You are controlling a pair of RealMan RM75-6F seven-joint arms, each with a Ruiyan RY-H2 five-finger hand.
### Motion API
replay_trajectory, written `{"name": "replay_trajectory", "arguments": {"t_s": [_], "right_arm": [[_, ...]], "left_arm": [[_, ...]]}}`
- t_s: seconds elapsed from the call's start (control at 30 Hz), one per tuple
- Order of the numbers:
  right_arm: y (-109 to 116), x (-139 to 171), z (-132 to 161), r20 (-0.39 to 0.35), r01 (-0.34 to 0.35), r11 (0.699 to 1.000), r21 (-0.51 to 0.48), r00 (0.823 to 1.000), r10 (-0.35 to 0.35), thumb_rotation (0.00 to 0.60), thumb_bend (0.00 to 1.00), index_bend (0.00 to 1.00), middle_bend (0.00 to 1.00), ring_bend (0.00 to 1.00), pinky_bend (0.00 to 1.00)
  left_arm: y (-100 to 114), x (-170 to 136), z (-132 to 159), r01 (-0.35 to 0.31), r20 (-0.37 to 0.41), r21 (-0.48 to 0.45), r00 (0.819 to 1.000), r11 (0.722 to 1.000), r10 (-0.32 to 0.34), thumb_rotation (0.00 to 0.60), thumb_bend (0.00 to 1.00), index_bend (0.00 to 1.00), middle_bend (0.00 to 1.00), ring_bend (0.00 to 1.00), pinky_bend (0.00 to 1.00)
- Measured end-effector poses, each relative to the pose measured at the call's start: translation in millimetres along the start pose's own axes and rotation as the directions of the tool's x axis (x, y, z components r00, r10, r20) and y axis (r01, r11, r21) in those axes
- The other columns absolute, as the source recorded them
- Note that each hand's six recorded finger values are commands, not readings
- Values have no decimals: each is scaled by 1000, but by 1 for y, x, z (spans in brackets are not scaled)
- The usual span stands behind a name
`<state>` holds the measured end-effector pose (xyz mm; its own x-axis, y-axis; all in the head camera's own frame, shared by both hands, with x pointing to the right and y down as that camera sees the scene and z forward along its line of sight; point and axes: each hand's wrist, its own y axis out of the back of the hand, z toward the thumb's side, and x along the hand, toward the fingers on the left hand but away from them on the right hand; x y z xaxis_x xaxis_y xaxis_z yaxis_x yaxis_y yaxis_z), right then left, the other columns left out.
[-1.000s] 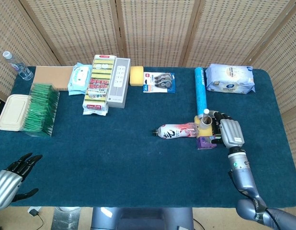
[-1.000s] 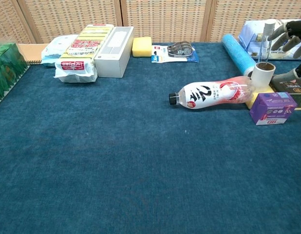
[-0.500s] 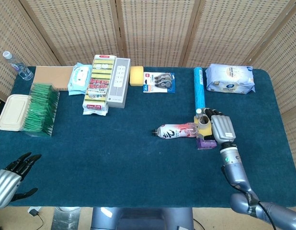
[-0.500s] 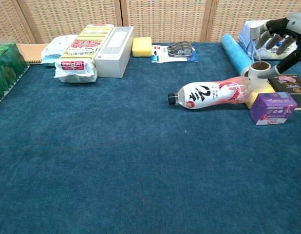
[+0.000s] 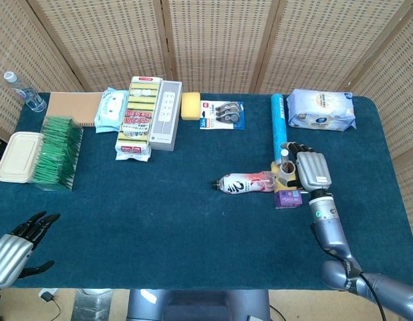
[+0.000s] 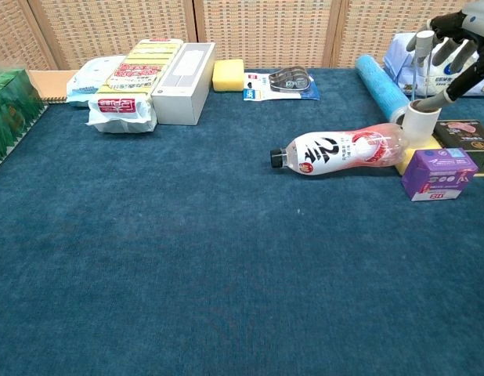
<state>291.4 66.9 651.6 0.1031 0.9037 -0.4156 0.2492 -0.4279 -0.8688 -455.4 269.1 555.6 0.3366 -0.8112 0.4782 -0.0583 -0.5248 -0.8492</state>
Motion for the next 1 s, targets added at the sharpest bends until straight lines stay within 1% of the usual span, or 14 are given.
{"name": "replay_trajectory", "arguments": {"t_s": [0.2,0.37,0.43,0.73,0.8,0.87,1.0], "right_arm": [[-3,0,-2,6,-5,1000,3,1000,5,600,175,312,405,414,393],[-6,-1,-2,7,-10,1000,14,1000,10,600,183,426,494,510,469],[-7,-2,-2,7,-15,1000,17,1000,15,600,186,451,508,524,484],[-9,-6,-1,10,-10,999,31,1000,9,600,205,482,549,596,546],[-9,-7,-1,11,-7,999,34,1000,6,600,210,489,559,621,592],[-9,-8,-1,11,-3,999,37,1000,2,600,219,498,579,662,679],[-7,-10,-1,12,8,999,49,1000,-9,600,230,514,613,713,774]], "left_arm": [[0,0,0,1,0,0,1000,1000,-1,600,114,1,169,105,299],[0,-1,0,0,-1,-1,1000,1000,0,600,113,1,170,104,299],[1,-1,0,-1,-1,-1,1000,1000,1,600,113,2,170,105,299],[1,-2,-1,-5,-4,0,1000,1000,5,600,113,1,170,104,299],[1,-2,-1,-5,-5,0,1000,1000,5,600,114,1,170,104,299],[1,-1,-1,-4,-7,1,1000,1000,4,600,114,1,170,105,299],[0,0,-1,1,-8,3,1000,1000,-1,600,114,1,170,105,299]]}}
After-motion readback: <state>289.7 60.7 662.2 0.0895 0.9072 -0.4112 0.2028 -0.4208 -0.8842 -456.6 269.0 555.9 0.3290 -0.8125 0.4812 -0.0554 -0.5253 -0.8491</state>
